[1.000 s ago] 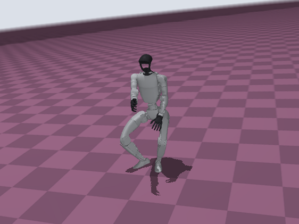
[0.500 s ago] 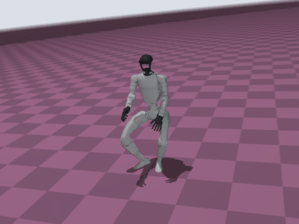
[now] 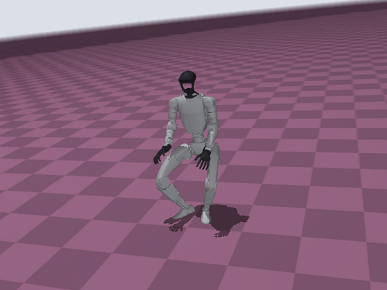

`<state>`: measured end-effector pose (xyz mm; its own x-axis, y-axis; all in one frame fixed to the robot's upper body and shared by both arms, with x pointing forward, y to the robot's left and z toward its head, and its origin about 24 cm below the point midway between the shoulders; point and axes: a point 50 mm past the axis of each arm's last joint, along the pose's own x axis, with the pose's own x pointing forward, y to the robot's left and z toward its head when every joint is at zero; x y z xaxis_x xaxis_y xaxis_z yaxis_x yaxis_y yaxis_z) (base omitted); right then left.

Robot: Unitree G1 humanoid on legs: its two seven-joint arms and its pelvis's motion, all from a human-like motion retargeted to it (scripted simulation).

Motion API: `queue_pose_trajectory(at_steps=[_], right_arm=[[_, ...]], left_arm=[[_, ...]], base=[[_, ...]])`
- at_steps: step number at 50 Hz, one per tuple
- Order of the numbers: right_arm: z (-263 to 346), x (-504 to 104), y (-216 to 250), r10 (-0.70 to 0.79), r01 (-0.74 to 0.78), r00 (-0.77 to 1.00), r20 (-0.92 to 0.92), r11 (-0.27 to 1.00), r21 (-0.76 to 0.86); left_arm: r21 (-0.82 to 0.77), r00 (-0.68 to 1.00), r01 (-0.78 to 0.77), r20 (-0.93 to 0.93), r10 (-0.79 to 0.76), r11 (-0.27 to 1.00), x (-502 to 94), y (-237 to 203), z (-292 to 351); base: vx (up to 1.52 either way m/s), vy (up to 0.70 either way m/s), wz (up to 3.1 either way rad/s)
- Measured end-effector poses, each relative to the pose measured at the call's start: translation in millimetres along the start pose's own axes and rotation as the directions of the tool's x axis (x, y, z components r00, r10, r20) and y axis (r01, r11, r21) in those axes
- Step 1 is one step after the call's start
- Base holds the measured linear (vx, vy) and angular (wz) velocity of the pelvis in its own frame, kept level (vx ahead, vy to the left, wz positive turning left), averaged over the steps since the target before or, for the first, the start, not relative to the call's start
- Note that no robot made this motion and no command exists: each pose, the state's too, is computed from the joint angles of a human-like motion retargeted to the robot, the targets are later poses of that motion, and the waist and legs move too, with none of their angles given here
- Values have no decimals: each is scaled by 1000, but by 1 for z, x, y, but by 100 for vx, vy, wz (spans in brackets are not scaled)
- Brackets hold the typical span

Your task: Upper body actions

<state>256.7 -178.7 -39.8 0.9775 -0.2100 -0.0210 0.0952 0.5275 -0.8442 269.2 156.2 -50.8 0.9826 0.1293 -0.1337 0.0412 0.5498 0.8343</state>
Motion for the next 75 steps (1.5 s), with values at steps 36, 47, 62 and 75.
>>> queue_pose_trajectory(at_steps=[36, 47, 62, 75], right_arm=[[-5, -14, 12, -43, 44, 998, -56, 999, 27], [-5, -13, 11, -34, 36, 998, -55, 999, 19], [41, 30, -2, -36, 48, 999, -39, 927, 372], [117, 78, -9, 181, -208, 978, 107, 743, 636]], left_arm=[[12, 1000, -4, -4, 4, 1000, -6, 1, -5], [5, 1000, 6, -7, -6, 1000, -7, -1, -6], [-2, 1000, 3, -17, -3, 1000, -4, 0, -5], [-4, 1000, 17, -26, -17, 1000, -3, -3, -6]], base=[[0, 0, 0], [0, 0, 0], [0, 0, 0], [0, 0, 0]])
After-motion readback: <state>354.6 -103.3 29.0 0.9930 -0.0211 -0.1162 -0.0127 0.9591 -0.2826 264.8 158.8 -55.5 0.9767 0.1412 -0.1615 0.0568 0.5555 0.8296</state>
